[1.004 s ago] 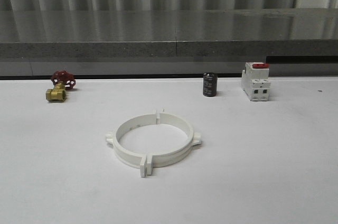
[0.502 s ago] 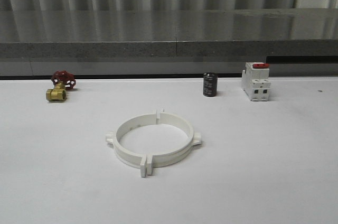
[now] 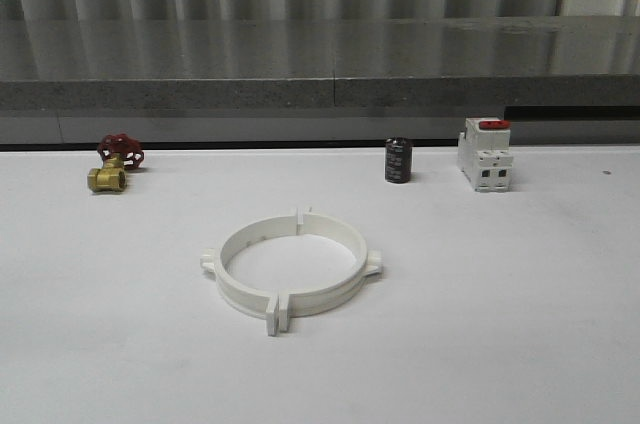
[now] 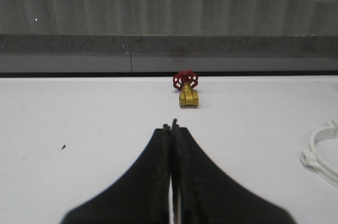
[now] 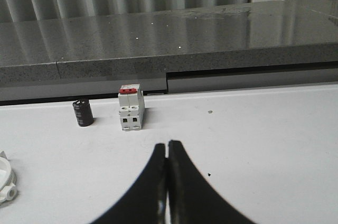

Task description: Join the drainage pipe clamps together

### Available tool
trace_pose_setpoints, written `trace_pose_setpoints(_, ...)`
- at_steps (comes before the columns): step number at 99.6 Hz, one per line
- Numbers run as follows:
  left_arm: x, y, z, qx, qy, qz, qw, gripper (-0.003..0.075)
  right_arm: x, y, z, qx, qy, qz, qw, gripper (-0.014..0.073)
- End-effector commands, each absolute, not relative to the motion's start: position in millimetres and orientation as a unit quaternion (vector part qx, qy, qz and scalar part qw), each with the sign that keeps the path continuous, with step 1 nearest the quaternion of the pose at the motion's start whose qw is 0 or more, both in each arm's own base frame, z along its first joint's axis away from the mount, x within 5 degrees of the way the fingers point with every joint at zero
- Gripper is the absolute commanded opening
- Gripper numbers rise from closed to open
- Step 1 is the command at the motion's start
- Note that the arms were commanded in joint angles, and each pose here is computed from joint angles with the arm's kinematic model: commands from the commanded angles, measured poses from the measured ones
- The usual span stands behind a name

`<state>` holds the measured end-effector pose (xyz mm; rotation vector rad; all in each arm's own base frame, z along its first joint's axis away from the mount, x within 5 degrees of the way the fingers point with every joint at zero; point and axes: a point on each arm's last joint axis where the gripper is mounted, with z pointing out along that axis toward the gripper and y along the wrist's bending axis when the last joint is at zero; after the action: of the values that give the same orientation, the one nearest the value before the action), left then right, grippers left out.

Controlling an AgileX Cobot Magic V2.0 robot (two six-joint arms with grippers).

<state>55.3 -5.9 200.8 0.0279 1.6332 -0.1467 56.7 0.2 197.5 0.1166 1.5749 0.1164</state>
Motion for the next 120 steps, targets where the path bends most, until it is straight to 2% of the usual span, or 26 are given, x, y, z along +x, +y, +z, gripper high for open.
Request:
trace_pose_setpoints(1, 54.0, -6.5, 204.7, 0.013, 0.679, -0.074, 0.730, -0.0020, 54.0, -0.6, 211.8, 0.050, 0.664, 0.047, 0.745, -0.0069)
trace_pose_setpoints(120, 54.4, -5.2, 203.2, 0.005, 0.680, -0.066, 0.730, -0.0020, 54.0, -0.6, 211.8, 0.050, 0.664, 0.047, 0.745, -0.0069)
